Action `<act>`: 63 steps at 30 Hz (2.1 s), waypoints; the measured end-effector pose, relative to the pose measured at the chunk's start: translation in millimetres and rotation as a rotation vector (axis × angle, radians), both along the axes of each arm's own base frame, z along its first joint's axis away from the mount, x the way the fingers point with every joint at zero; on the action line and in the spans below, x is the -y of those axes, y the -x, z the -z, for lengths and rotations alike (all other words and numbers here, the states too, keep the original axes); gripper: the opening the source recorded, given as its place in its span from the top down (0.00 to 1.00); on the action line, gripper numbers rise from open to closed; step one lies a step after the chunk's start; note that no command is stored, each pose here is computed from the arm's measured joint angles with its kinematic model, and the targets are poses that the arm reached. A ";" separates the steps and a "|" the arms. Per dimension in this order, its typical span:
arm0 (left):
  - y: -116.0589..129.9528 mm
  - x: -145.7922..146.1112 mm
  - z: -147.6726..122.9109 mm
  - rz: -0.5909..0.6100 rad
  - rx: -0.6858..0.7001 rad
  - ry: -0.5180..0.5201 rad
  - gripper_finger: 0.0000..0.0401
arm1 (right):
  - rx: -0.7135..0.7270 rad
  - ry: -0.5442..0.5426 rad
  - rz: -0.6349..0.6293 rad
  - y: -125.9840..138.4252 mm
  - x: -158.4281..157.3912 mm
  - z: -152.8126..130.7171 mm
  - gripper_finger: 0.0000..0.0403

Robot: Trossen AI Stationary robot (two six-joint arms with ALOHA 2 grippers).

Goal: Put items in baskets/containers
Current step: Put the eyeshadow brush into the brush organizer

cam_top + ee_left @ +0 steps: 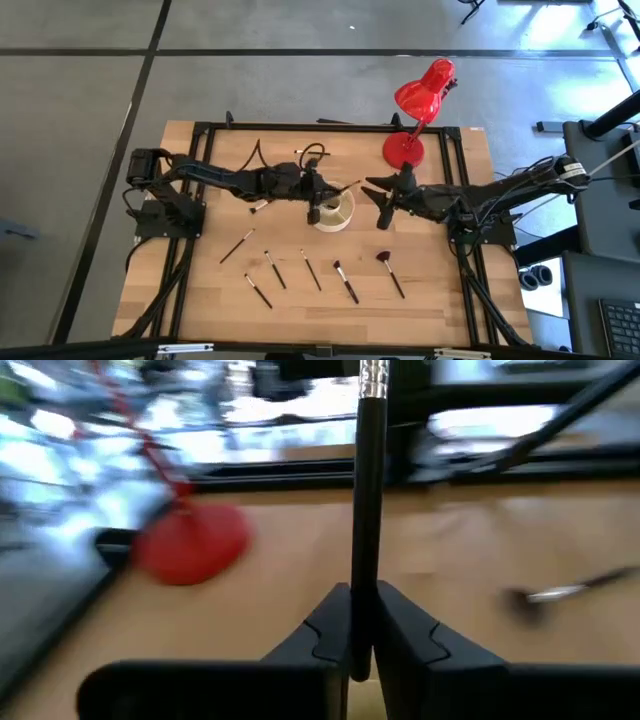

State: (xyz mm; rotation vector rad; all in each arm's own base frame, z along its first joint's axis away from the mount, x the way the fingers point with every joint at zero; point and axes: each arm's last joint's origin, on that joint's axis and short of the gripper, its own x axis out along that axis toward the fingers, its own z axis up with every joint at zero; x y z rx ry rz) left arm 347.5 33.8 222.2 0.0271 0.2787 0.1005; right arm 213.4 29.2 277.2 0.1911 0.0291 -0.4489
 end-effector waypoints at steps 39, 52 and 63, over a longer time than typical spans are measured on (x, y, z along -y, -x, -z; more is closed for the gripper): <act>-0.1 -4.6 -0.1 0.168 0.019 0.091 0.92 | 0.098 0.117 -0.147 -11.8 4.2 0.1 0.95; 2.3 -13.5 5.3 0.127 -0.036 0.045 0.69 | 0.039 0.139 -0.027 -11.7 13.4 4.3 0.96; 14.3 -31.1 4.6 0.092 -0.124 0.031 0.48 | -0.040 0.086 -0.032 -22.0 26.7 -5.4 0.96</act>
